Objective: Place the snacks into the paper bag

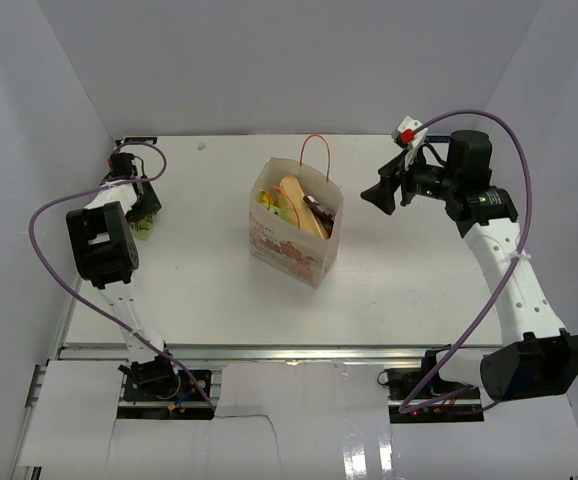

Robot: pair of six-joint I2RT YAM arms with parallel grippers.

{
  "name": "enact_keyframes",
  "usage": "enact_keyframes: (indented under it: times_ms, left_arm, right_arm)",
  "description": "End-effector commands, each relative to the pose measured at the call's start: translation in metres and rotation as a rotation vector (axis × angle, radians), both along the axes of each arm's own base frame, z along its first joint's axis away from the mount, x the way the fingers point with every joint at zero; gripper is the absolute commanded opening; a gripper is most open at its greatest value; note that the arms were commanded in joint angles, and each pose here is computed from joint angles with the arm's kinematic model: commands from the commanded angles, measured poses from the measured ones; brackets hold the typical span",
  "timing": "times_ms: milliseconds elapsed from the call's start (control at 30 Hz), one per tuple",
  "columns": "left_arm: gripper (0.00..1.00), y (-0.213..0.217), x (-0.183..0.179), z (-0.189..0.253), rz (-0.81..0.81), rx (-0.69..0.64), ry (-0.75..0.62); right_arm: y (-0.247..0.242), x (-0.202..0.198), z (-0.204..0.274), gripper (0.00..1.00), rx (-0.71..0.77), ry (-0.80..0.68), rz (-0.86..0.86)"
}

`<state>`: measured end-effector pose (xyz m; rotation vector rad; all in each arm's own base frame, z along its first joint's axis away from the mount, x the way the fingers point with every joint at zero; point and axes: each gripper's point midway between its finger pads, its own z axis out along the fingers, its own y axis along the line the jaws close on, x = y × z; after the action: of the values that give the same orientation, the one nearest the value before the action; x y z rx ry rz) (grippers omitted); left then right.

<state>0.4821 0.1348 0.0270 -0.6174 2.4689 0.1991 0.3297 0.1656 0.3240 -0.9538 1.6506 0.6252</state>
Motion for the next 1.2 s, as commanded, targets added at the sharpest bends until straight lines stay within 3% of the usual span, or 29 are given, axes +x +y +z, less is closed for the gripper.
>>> enact_keyframes:
  times_ms: [0,133,267,433,467,533,600,633,700,833,1000,1167]
  left_arm:
    - [0.67,-0.003,-0.006,-0.006,-0.024,-0.01,0.04]
    - [0.37,-0.01,-0.005,0.005,-0.026,-0.042,0.006]
    - [0.26,-0.03,-0.005,0.031,-0.056,-0.125,-0.085]
    - [0.21,-0.074,-0.016,0.075,-0.129,-0.309,-0.246]
    - [0.2,-0.081,-0.02,0.103,-0.149,-0.326,-0.317]
    - [0.18,-0.109,-0.035,0.117,-0.207,-0.445,-0.384]
    - [0.17,-0.134,-0.051,0.171,-0.316,-0.506,-0.54]
    - [0.17,-0.145,-0.066,0.168,-0.325,-0.559,-0.544]
    - [0.17,-0.166,-0.088,0.217,-0.436,-0.587,-0.685]
    - [0.17,-0.225,-0.144,0.263,-0.674,-0.737,-0.763]
    - [0.17,-0.268,-0.202,0.328,-0.888,-0.785,-0.918]
    - [0.18,-0.292,-0.243,0.388,-1.073,-0.81,-0.997]
  right_arm:
    - [0.004,0.001,0.019,0.79,0.042,-0.027,0.031]
    - [0.006,-0.001,0.021,0.79,0.052,-0.026,0.049]
    - [0.01,-0.007,0.027,0.78,0.062,-0.048,0.091]
    - [0.021,-0.025,0.035,0.79,0.093,-0.074,0.214]
    - [0.023,-0.027,0.034,0.79,0.104,-0.071,0.233]
    - [0.028,-0.033,0.035,0.79,0.127,-0.057,0.277]
    - [0.031,-0.036,0.038,0.78,0.153,-0.038,0.299]
    - [0.033,-0.036,0.037,0.78,0.158,-0.028,0.303]
    - [0.037,-0.038,0.039,0.78,0.17,-0.012,0.315]
    - [0.059,-0.049,0.038,0.77,0.168,0.03,0.387]
    - [0.1,-0.082,0.066,0.77,0.15,-0.073,0.561]
    - [0.132,-0.113,0.114,0.77,0.283,-0.052,0.753]
